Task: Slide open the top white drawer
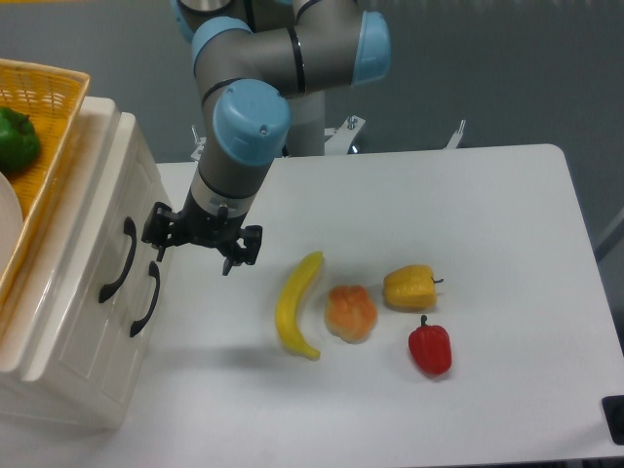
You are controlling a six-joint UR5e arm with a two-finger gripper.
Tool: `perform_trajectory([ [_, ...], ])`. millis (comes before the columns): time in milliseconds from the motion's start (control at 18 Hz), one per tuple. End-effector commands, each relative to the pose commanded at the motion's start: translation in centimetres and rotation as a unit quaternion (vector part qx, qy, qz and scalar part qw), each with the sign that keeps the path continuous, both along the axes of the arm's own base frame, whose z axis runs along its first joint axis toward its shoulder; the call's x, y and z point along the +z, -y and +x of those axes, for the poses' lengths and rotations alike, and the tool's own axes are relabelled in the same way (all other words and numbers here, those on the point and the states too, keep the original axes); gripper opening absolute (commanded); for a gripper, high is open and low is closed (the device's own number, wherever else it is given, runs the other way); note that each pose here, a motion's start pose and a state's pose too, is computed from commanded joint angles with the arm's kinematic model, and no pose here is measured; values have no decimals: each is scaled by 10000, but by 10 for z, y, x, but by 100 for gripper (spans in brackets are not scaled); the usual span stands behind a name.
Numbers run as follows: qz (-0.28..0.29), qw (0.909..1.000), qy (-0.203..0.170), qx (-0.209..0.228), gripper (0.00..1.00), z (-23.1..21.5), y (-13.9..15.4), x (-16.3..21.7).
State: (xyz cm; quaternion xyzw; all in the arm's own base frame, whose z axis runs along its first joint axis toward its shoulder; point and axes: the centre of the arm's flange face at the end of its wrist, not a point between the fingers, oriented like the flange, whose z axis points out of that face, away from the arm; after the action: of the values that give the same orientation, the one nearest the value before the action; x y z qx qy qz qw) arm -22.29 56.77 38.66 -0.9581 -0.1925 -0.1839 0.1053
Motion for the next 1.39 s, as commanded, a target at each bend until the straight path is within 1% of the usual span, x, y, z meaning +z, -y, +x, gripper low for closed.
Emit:
perform_trajectory([
  [167,68,9999,63,-56,100,7,-4,1],
  [500,62,9998,69,-163,100,16,-13,0],
  [1389,-12,9997,105,-217,100,24,-14,-6],
])
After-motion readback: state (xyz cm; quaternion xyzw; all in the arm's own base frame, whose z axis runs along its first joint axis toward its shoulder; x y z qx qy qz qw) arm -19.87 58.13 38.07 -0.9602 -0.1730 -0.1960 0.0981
